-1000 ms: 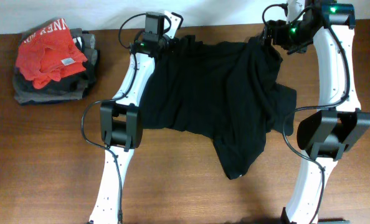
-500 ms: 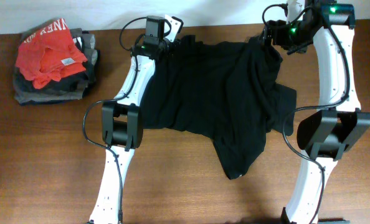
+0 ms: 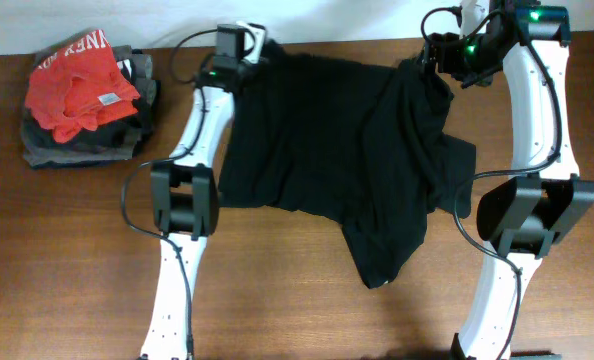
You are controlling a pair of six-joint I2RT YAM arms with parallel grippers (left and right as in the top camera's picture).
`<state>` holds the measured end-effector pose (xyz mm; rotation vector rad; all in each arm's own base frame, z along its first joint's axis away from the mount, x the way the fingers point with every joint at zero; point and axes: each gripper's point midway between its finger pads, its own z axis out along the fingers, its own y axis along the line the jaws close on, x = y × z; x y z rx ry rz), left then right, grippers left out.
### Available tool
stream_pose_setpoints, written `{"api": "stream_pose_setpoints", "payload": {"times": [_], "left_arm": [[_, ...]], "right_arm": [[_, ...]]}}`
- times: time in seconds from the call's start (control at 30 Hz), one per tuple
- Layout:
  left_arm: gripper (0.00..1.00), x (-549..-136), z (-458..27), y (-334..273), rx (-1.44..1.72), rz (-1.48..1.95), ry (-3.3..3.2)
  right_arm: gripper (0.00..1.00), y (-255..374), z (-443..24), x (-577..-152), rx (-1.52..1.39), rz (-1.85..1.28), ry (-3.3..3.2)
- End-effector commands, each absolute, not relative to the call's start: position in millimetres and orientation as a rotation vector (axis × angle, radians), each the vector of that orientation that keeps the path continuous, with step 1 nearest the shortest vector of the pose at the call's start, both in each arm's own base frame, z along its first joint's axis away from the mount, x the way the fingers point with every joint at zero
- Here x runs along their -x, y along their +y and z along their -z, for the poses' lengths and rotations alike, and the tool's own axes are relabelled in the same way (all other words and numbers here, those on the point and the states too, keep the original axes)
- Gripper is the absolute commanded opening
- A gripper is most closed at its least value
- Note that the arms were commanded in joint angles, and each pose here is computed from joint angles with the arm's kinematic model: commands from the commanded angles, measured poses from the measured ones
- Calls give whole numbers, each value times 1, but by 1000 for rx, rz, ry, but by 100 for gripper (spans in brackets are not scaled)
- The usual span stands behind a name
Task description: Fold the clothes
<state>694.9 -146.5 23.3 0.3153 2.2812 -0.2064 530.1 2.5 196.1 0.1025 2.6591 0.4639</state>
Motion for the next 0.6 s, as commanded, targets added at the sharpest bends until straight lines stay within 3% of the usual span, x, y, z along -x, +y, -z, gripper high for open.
{"api": "stream_pose_setpoints", "payload": {"times": [0.0,0.13,0.2,0.3,0.33,0.57], "left_arm": [[1,-706,-25,-96,-119,184,2291],[3,-707,-23,-74,-73,171,2307],[14,-705,-21,-71,-70,168,2319],[84,-702,-18,-71,-69,167,2337],[97,-700,-18,-71,-69,168,2346],[99,-677,-53,-67,-63,163,2436]], "right_arm": [[88,8,-203,-529,-79,-477,2647],[88,8,-203,-529,-78,-477,2647],[88,8,-203,-529,-79,-477,2647],[89,8,-203,-529,-79,-477,2647],[89,8,-203,-529,-78,-476,2647],[90,4,-210,-522,-88,-456,2655]]}}
